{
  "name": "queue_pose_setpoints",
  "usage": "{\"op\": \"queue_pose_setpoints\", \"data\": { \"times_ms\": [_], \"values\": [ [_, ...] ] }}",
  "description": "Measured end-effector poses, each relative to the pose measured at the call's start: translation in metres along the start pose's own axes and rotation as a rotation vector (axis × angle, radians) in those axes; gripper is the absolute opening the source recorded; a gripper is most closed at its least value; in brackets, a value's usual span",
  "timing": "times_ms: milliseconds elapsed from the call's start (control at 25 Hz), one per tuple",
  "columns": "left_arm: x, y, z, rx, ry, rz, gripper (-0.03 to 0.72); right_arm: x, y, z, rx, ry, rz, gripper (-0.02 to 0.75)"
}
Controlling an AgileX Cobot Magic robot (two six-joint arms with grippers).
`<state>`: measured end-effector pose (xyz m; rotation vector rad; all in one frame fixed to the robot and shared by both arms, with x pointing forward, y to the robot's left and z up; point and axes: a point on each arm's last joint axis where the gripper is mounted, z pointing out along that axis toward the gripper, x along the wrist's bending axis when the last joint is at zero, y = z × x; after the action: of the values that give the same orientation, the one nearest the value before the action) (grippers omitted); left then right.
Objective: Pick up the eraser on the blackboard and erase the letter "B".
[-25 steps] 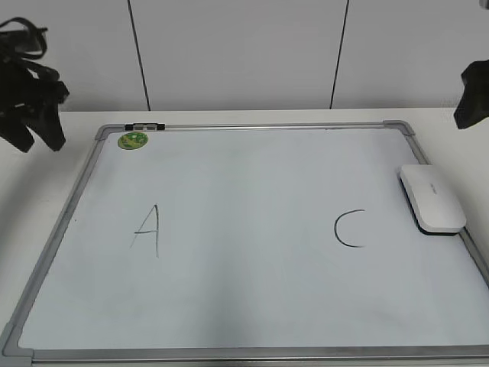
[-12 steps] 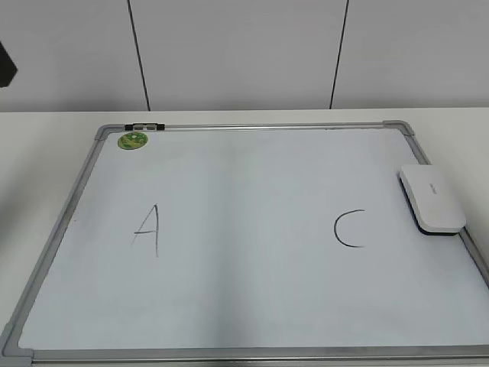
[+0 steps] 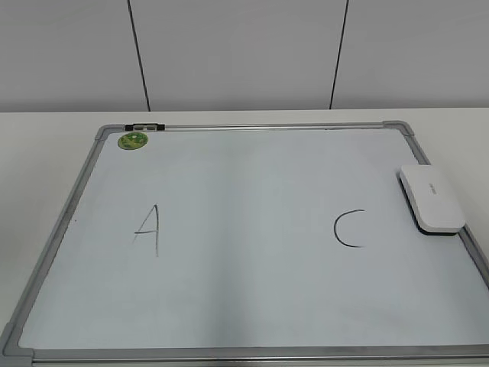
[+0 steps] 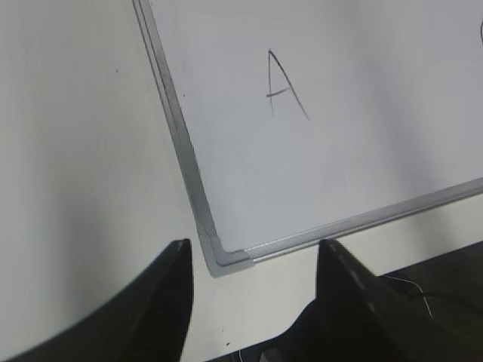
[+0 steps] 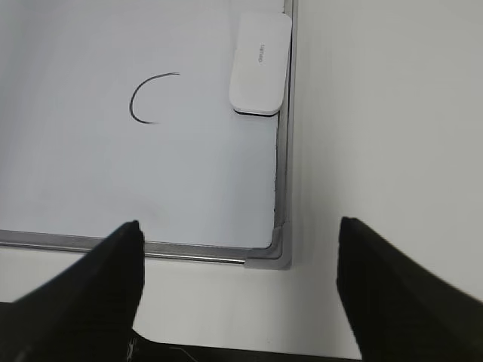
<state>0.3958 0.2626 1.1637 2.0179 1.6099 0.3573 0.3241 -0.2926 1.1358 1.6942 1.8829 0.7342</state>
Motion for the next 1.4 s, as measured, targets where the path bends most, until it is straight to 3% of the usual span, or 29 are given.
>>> {"op": "queue_pose_setpoints", "data": {
  "times_ms": [280,640,1400],
  "values": [
    [-0.003,-0.076,-0.012,-0.087,0.006,0.010,0.389,0.004,-0.057,-0.013,-0.101,-0.013,0.021,0.589],
    [0.005,-0.144,0.024,-0.104,0.054,0.017,0.389,-0.002,-0.110,0.010,0.003,-0.102,0.066,0.589],
    [0.012,-0.157,0.037,-0.112,0.103,-0.005,0.389,-0.004,-0.112,0.025,-0.053,-0.120,0.071,0.588]
  ]
}}
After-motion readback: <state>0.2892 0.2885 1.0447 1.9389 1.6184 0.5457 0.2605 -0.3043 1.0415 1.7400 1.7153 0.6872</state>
